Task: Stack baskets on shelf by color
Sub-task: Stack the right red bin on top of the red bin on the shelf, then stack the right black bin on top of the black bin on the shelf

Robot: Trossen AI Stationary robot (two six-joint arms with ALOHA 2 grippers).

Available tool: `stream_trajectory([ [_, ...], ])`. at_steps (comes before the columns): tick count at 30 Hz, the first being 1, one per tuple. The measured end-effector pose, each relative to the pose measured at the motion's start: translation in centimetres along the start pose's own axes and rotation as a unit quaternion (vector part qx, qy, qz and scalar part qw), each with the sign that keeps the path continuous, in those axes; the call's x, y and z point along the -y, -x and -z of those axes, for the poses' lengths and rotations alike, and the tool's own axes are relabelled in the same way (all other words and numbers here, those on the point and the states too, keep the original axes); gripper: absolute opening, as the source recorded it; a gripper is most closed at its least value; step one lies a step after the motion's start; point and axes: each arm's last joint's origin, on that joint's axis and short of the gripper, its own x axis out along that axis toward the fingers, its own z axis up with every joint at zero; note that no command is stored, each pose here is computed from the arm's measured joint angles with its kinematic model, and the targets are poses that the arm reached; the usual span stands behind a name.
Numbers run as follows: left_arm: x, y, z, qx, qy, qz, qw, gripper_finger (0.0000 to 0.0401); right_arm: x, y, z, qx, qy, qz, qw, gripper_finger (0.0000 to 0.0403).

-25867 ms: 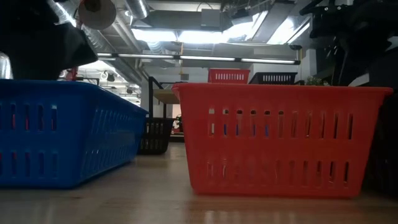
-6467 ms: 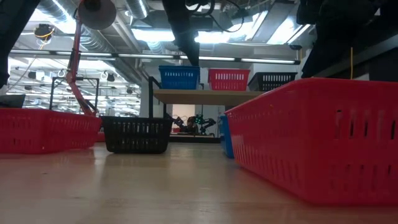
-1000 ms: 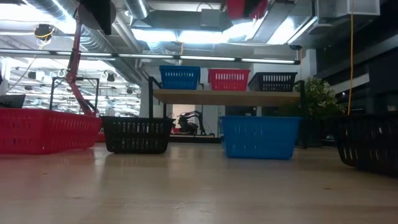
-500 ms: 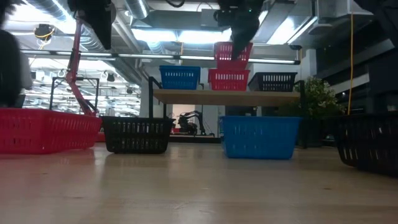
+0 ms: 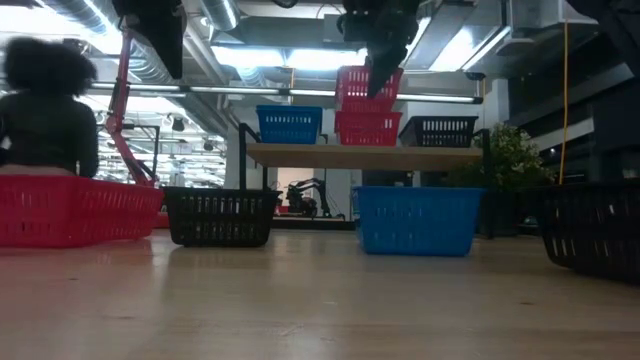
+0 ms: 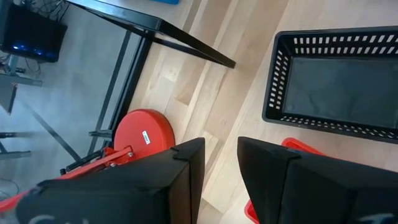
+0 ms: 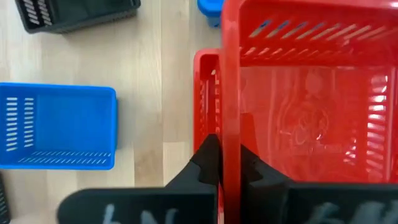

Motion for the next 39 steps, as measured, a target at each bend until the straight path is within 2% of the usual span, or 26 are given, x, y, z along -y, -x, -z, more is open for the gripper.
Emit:
stream_trajectory([
  [8,0.0,0.0,-0.1,0.003,0.003,0.002,1.0,0.0088,0.1,-0.1,-0.1,0.008,-0.011,0.002,1.0,0.0],
  [15,0.1,0.0,-0.2,0.009,0.009,0.006,1.0,0.0088,0.1,-2.2,0.2,-0.011,-0.013,-0.004,1.0,0.0],
  [25,0.1,0.0,-0.2,0.009,0.009,0.006,1.0,0.0088,0.2,-2.4,0.0,0.0,-0.013,0.001,1.0,0.0005],
  [29,0.1,0.0,-0.2,0.009,0.009,0.006,1.0,0.0088,0.2,-2.4,0.1,-0.007,-0.014,0.005,1.0,0.003],
  [39,0.1,0.0,-0.2,0.009,0.009,0.006,1.0,0.0088,0.2,-2.4,0.2,-0.018,-0.028,0.022,0.999,0.013],
])
